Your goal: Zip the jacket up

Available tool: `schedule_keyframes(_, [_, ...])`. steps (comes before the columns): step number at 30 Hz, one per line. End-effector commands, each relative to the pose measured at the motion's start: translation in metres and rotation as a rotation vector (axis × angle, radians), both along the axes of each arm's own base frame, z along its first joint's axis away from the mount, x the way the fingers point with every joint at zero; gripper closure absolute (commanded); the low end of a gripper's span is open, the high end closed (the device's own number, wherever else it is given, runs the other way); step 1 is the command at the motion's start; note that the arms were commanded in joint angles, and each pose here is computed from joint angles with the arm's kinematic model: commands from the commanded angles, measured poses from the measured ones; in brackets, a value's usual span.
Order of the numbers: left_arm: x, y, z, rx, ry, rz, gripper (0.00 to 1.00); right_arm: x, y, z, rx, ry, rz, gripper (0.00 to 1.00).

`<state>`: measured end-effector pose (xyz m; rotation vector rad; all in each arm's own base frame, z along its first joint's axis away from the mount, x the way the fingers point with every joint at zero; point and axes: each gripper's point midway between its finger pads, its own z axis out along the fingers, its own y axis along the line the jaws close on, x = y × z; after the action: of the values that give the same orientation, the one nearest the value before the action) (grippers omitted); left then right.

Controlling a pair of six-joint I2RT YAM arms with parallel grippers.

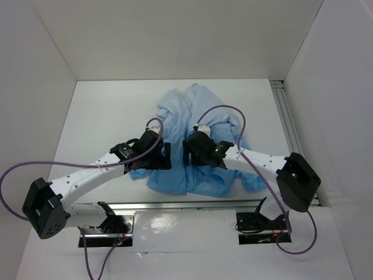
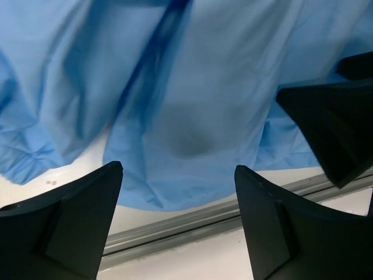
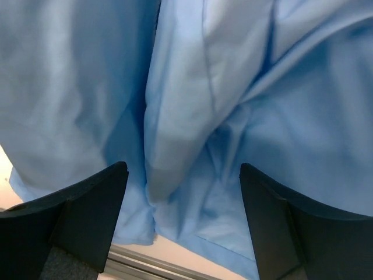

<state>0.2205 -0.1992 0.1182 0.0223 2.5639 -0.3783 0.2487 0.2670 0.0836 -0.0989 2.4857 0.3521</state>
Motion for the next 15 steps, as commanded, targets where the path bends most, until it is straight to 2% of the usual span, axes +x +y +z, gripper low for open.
schedule_keyframes(1, [0.000,-0.024,-0.014,-0.059,0.030,-0.027,0.10,-0.003,0.020,-0.012,0.090,0.035,0.015,0.26])
schedule_keyframes(2, [0.000,-0.028,-0.019,-0.069,0.040,-0.026,0.12,-0.004,0.020,-0.016,0.086,0.046,0.008,0.33])
schedule_keyframes(3, [-0.003,-0.031,-0.029,-0.057,0.061,-0.030,0.15,-0.002,0.021,-0.015,0.093,0.040,0.008,0.47])
schedule_keyframes(4, [-0.001,-0.035,-0.027,-0.075,0.056,-0.038,0.15,-0.002,0.016,-0.019,0.084,0.048,-0.003,0.47])
schedule_keyframes(5, [-0.002,-0.035,-0.036,-0.062,0.070,-0.037,0.21,-0.001,0.016,-0.016,0.091,0.042,-0.003,0.62])
schedule_keyframes(8, [0.004,-0.037,-0.038,-0.066,0.060,-0.021,0.34,0.007,0.001,-0.008,0.089,0.035,-0.040,0.90])
schedule_keyframes(9, [0.010,-0.037,-0.037,-0.052,0.042,-0.006,0.52,0.011,-0.011,-0.008,0.065,0.034,-0.059,1.00])
schedule_keyframes(12, [0.029,-0.033,-0.019,-0.041,0.009,0.013,0.84,0.019,-0.031,0.012,0.048,-0.009,-0.089,1.00])
schedule_keyframes(13, [0.034,-0.031,-0.013,-0.049,0.004,0.006,1.00,0.020,-0.040,0.017,0.021,-0.017,-0.084,1.00])
schedule_keyframes(15, [0.054,-0.018,0.000,-0.071,-0.008,0.044,1.00,0.028,-0.061,0.034,0.000,-0.060,-0.131,1.00])
